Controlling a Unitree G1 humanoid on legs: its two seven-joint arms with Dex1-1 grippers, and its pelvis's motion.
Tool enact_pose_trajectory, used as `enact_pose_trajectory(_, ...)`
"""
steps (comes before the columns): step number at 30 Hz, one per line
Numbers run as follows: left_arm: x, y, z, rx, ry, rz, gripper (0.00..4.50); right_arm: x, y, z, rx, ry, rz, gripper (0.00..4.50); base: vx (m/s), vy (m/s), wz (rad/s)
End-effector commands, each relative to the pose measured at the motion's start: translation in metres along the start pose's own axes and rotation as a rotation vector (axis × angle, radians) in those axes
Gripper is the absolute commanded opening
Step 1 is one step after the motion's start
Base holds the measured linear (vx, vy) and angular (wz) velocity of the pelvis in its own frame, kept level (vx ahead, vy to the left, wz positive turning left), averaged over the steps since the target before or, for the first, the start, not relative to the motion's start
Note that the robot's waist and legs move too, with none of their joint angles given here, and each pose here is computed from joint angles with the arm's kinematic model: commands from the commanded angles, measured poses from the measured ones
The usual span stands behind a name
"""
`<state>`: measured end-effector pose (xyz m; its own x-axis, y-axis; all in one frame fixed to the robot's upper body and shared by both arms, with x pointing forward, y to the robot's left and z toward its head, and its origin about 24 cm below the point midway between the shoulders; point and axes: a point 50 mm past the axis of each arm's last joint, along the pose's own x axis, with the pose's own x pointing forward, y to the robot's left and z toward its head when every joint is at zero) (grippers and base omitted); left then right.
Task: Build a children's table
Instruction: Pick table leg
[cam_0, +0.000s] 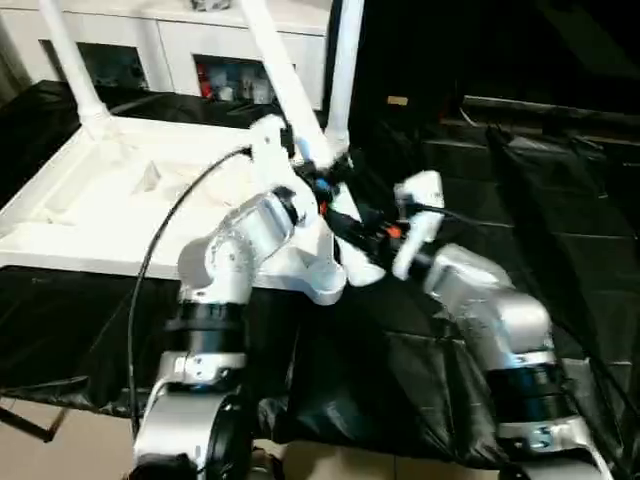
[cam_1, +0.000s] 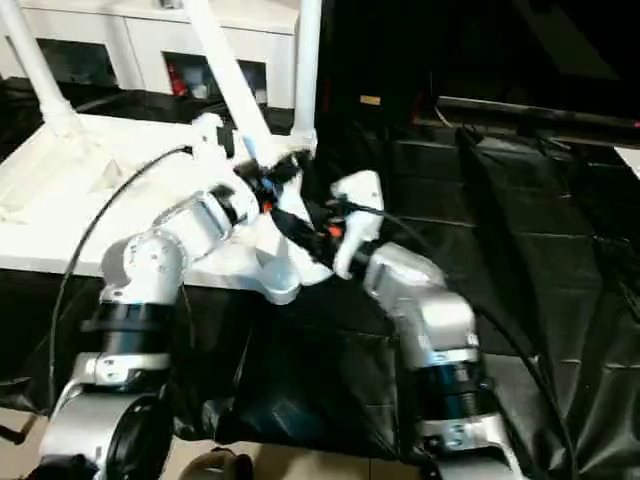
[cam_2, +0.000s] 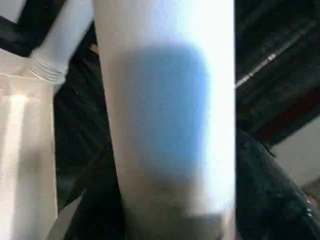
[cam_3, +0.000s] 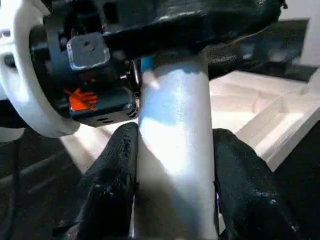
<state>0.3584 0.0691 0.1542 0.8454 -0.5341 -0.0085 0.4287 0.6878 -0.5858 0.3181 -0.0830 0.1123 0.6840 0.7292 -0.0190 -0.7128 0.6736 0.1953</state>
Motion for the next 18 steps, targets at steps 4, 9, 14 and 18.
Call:
enact_pose_trajectory(4, 0.001, -0.012, 0.004, 0.033, -0.03, -0.018, 2.04, 0.009, 0.015, 0.008, -0.064, -0.023, 0.026, 1.84, 0.0, 0.0, 0.0)
enact_pose_trajectory(9, 0.001, -0.014, 0.009, 0.028, -0.065, -0.041, 1.95, 0.013, 0.021, 0.006, -0.073, -0.004, 0.056, 1.84, 0.0, 0.0, 0.0)
enact_pose_trajectory(14, -0.004, -0.016, 0.008, 0.119, -0.013, -0.123, 1.93, 0.01, 0.015, 0.009, -0.032, -0.004, 0.068, 2.54, 0.0, 0.0, 0.0)
enact_pose_trajectory(18, -0.012, -0.018, 0.009, 0.16, 0.058, -0.297, 1.92, -0.001, 0.007, 0.013, 0.013, -0.006, 0.163, 2.83, 0.0, 0.0, 0.0)
